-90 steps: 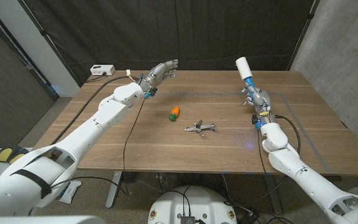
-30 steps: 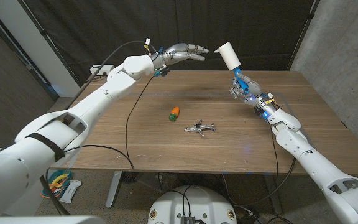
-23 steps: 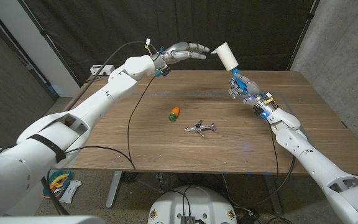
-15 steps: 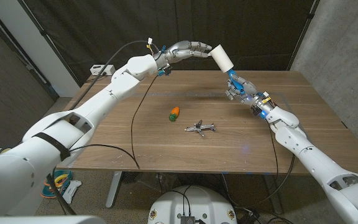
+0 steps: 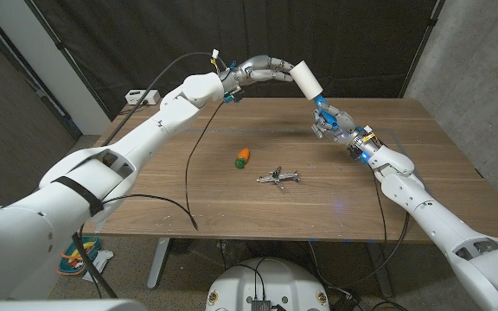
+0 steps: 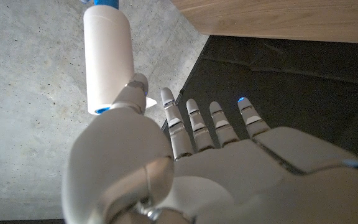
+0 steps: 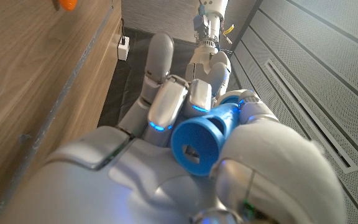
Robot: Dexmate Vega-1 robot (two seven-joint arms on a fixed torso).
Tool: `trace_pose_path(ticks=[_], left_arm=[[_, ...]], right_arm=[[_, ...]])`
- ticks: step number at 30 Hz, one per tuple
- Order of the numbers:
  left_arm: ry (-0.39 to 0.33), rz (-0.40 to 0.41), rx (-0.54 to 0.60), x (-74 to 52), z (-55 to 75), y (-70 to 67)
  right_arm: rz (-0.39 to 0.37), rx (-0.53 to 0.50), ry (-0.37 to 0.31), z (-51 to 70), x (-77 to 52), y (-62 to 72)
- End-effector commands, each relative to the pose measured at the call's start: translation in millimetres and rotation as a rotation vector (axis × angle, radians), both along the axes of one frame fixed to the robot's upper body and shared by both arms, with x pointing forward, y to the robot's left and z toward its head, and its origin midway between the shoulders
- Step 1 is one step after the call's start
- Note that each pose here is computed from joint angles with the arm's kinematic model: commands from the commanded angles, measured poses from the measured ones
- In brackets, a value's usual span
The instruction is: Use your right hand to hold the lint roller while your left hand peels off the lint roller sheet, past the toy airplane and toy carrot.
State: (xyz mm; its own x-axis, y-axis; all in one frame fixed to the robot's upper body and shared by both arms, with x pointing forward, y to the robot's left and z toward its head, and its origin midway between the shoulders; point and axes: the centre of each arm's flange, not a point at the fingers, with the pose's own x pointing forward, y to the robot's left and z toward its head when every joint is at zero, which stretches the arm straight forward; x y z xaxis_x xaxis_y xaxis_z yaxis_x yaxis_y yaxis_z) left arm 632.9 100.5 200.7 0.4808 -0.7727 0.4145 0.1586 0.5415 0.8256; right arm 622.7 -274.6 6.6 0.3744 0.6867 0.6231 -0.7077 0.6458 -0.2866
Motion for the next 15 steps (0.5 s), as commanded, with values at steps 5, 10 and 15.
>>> trace_pose_path(ticks=[5,10,15], left_arm=[[0.014,-0.029,-0.003,6.9,3.1,0.7],[0.02,-0.055,0.017,7.6,3.3,3.3],[0.025,-0.077,-0.034,6.9,2.6,8.3]], right_arm=[[0.007,0.014,-0.007,3.3,7.4,1.4],[0.002,0.028,0.003,3.6,9.9,0.0],[0.0,0.039,0.01,2.4,13.0,-1.0]])
